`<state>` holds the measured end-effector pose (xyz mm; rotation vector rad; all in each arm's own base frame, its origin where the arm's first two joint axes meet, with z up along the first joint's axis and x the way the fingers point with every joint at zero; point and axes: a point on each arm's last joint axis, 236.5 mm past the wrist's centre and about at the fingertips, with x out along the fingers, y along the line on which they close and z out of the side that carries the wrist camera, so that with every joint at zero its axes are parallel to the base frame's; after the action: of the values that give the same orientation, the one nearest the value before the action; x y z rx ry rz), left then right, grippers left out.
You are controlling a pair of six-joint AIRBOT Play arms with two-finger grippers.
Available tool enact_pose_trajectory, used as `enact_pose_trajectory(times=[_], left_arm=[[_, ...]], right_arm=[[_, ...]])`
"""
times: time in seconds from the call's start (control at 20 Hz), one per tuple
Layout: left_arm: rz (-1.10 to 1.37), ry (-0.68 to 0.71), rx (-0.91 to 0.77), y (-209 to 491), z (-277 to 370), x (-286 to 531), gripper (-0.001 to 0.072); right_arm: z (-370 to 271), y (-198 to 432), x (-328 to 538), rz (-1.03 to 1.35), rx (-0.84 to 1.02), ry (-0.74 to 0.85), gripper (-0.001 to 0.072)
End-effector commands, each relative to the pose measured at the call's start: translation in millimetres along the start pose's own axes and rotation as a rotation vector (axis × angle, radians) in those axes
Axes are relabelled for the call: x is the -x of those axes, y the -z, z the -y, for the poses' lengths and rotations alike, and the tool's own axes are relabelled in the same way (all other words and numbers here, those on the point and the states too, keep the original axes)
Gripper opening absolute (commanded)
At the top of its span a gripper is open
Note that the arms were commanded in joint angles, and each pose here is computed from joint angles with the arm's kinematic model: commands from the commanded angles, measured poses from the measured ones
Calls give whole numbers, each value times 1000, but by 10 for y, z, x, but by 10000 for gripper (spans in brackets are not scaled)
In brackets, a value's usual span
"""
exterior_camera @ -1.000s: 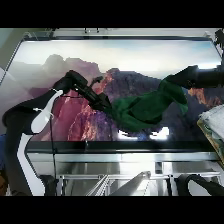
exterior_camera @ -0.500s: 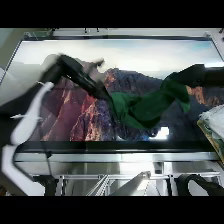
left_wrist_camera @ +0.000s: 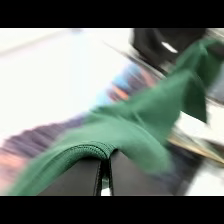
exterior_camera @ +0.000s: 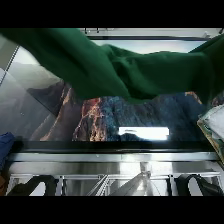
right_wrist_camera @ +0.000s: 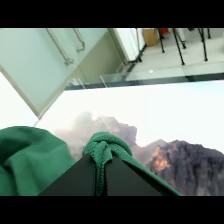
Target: Fold the shirts.
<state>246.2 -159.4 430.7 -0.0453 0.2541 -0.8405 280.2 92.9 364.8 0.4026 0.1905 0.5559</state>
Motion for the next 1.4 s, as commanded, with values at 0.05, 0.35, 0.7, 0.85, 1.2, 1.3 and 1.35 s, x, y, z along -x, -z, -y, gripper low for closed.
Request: enact_pose_trajectory(times=[0.05, 0.35, 0.7, 0.85, 1.2, 1.3, 1.35], left_arm=[[104, -423, -72, -171, -399, 661, 21], [-262, -191, 565, 1747, -2070, -248, 19], [-699, 230, 924, 3707, -1972, -1563, 396], [-774, 311, 966, 3715, -1934, -1664, 718], [-839, 178, 995, 3495, -2133, -1048, 717], [-915, -18, 1023, 3861, -2220, -761, 717], [-933, -92, 1059, 4032, -2220, -666, 716]], right_arm=[[128, -192, -13, 77, -57, 26, 17], [1522, 1690, -1368, -516, -539, 51, 18], [1809, 3567, -1782, -918, -827, 2, 213], [2156, 3092, -1671, -782, -853, 0, 606], [2859, 2565, -900, -679, -839, 118, 606], [2838, 2675, -855, -709, -846, 124, 605], [2817, 2717, -872, -716, -844, 122, 605]])
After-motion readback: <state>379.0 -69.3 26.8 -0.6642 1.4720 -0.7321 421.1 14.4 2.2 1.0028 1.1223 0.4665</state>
